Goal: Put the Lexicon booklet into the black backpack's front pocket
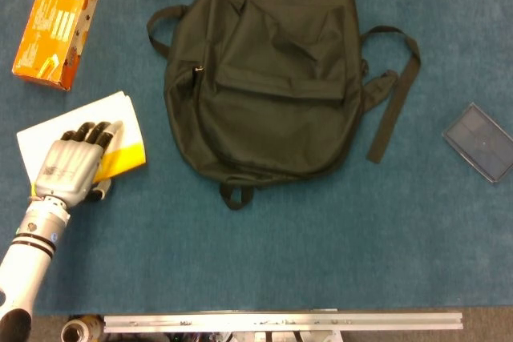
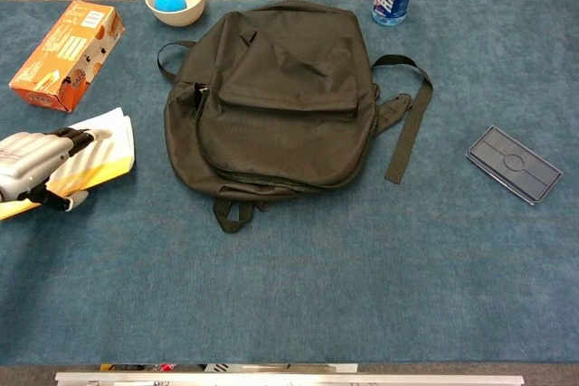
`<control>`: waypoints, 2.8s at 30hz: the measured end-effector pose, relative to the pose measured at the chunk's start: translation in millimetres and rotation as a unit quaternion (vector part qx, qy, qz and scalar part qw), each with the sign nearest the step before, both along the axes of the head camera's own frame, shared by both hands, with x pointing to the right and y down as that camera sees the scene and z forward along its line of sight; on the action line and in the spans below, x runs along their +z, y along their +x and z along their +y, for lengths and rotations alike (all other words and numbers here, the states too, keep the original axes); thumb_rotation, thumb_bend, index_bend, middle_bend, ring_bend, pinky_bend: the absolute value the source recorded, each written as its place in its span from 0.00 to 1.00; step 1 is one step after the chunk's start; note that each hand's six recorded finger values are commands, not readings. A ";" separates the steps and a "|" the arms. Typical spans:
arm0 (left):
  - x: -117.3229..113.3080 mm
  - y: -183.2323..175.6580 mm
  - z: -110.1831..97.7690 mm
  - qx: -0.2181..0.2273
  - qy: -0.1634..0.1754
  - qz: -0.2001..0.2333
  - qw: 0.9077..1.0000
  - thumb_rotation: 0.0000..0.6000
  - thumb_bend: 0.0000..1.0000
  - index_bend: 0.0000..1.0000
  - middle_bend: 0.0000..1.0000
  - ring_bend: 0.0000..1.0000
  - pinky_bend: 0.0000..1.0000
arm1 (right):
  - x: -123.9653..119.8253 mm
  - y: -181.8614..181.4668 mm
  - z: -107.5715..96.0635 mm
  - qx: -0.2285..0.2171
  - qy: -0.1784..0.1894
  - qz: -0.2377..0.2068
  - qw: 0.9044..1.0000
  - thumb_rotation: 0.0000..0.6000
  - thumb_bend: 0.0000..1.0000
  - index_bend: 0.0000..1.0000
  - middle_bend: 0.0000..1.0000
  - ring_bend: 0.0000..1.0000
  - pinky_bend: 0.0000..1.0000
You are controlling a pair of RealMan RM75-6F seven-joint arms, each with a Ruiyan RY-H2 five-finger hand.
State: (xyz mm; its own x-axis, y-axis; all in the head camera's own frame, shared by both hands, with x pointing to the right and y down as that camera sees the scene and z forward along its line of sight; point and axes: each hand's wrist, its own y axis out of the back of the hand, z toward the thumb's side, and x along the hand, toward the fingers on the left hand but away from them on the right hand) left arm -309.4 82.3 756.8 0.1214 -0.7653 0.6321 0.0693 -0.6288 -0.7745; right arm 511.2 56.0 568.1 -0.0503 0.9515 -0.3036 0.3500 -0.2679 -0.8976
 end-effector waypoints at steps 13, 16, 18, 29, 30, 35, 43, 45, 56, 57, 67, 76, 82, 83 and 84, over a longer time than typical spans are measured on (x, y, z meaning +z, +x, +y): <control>11.2 -20.3 -18.2 -0.025 0.063 -0.055 0.996 1.00 0.45 0.26 0.28 0.20 0.35 | 0.1 -3.2 -1.7 0.000 -0.003 -0.010 1.000 1.00 0.00 0.08 0.21 0.08 0.13; 14.9 -24.3 -21.0 -0.025 0.069 -0.075 0.994 1.00 0.45 0.28 0.31 0.25 0.41 | -0.2 -3.6 -1.8 0.001 -0.003 -0.013 1.000 1.00 0.00 0.08 0.21 0.08 0.13; 15.6 -26.7 -23.6 -0.025 0.076 -0.085 0.993 1.00 0.45 0.33 0.37 0.34 0.48 | -0.6 -4.0 -1.9 0.001 -0.003 -0.014 1.000 1.00 0.00 0.08 0.21 0.08 0.14; 6.9 -34.8 -35.2 -0.012 0.133 -0.127 0.983 1.00 0.45 0.61 0.57 0.53 0.66 | -3.4 -7.2 -2.9 0.001 0.002 -0.022 1.000 1.00 0.00 0.08 0.21 0.08 0.13; 5.8 -34.8 -35.6 -0.009 0.136 -0.128 0.982 1.00 0.45 0.62 0.57 0.53 0.66 | -3.5 -7.5 -3.0 0.001 0.002 -0.022 1.000 1.00 0.00 0.08 0.21 0.08 0.13; -3.4 -33.9 -37.9 0.016 0.164 -0.127 0.978 1.00 0.45 0.65 0.58 0.53 0.66 | -4.9 -11.5 -3.3 -0.003 0.005 -0.022 1.000 1.00 0.00 0.08 0.21 0.08 0.13; -25.3 -31.3 -39.8 0.058 0.219 -0.112 0.968 1.00 0.44 0.67 0.59 0.52 0.66 | -4.5 -22.5 -4.7 -0.019 0.009 -0.025 0.999 1.00 0.00 0.08 0.21 0.08 0.13; -33.4 -29.7 -40.3 0.070 0.236 -0.105 0.964 1.00 0.43 0.67 0.59 0.52 0.66 | -4.0 -30.4 -6.7 -0.031 0.010 -0.026 0.999 1.00 0.00 0.08 0.21 0.08 0.13; -84.0 -19.3 -33.0 0.134 0.316 -0.024 0.939 1.00 0.40 0.67 0.60 0.51 0.65 | 5.9 -85.3 -19.8 -0.104 -0.018 -0.056 0.993 1.00 0.00 0.08 0.21 0.08 0.17; -86.6 -18.0 -31.6 0.139 0.320 -0.018 0.937 1.00 0.40 0.67 0.60 0.51 0.65 | 7.0 -90.1 -20.7 -0.110 -0.022 -0.059 0.992 1.00 0.00 0.08 0.21 0.09 0.18; -109.1 1.5 -13.1 0.198 0.351 0.044 0.914 1.00 0.37 0.67 0.60 0.50 0.62 | 26.9 -154.7 -33.2 -0.190 -0.088 -0.083 0.974 1.00 0.00 0.11 0.24 0.12 0.21; -119.3 10.8 -3.3 0.215 0.366 0.055 0.904 1.00 0.37 0.68 0.61 0.50 0.62 | 60.8 -220.8 -38.6 -0.256 -0.144 -0.089 0.952 1.00 0.03 0.15 0.26 0.13 0.21; -120.1 11.6 -1.3 0.215 0.361 0.045 0.906 1.00 0.37 0.68 0.61 0.50 0.61 | 80.4 -250.9 -39.8 -0.286 -0.155 -0.069 0.943 1.00 0.06 0.16 0.26 0.13 0.21; -120.3 11.8 -1.1 0.215 0.361 0.045 0.906 1.00 0.37 0.68 0.61 0.50 0.61 | 84.0 -257.2 -39.7 -0.292 -0.154 -0.064 0.942 1.00 0.06 0.16 0.26 0.13 0.21; -120.4 12.0 -0.8 0.215 0.362 0.044 0.906 1.00 0.37 0.68 0.61 0.50 0.61 | 87.0 -261.9 -39.7 -0.297 -0.154 -0.060 0.941 1.00 0.06 0.16 0.26 0.13 0.21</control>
State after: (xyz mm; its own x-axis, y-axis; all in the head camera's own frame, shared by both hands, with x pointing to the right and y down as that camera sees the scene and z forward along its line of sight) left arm -297.5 81.6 636.4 0.5322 -0.8455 -0.0428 0.1045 0.1157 -0.9878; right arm 249.4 16.3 655.1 0.5140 0.6672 -0.5392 0.1510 -0.6892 -0.7087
